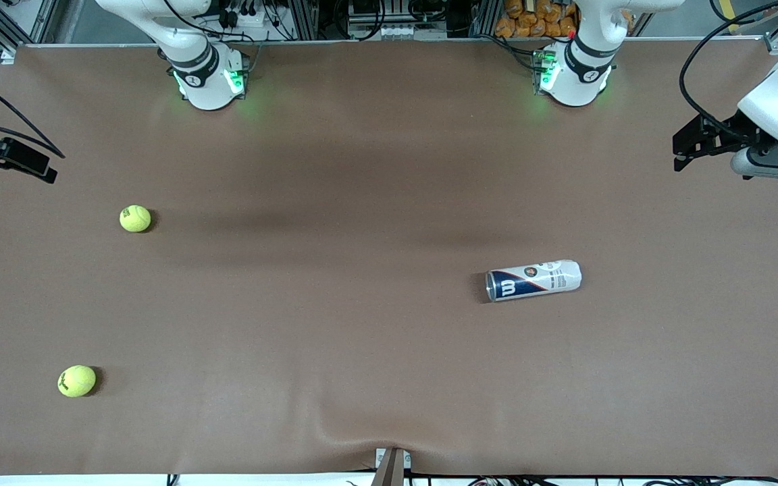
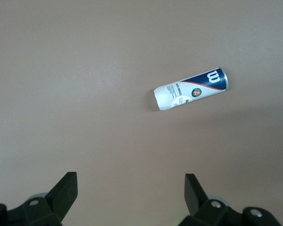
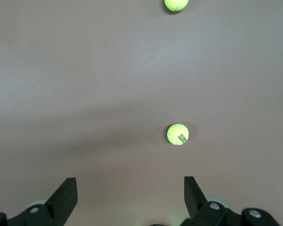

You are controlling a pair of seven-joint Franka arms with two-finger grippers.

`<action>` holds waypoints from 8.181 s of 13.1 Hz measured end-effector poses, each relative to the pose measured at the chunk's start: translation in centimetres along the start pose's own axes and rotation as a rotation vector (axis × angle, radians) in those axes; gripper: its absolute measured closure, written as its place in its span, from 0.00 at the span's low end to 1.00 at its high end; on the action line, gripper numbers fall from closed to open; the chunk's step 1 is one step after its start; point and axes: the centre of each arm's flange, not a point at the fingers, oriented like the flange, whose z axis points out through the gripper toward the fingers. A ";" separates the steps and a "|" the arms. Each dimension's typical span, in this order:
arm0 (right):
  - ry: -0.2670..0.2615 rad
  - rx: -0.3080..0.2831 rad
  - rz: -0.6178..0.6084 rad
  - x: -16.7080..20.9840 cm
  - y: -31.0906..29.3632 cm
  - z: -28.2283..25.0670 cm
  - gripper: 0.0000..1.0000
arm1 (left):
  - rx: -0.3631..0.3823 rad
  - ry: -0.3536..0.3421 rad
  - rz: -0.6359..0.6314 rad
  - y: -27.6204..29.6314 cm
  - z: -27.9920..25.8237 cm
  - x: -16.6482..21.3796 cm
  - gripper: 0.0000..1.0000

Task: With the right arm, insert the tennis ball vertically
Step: 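Move the left gripper toward the white-and-blue tennis can, then lower the left gripper and grasp the can at its closed end, then lift the can with the left gripper and tilt it upright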

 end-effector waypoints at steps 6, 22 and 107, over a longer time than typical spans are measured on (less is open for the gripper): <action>-0.021 -0.001 0.025 0.8 1.3 1.0 0.00 | 0.000 0.001 -0.002 -0.1 0.0 0.0 0.00; -0.145 -0.010 0.035 2.1 1.7 5.1 0.00 | -0.002 -0.044 0.029 1.5 1.5 0.4 0.00; -0.046 0.026 -0.082 -0.1 -1.0 0.6 0.00 | 0.409 -0.644 1.167 18.4 44.5 8.8 0.00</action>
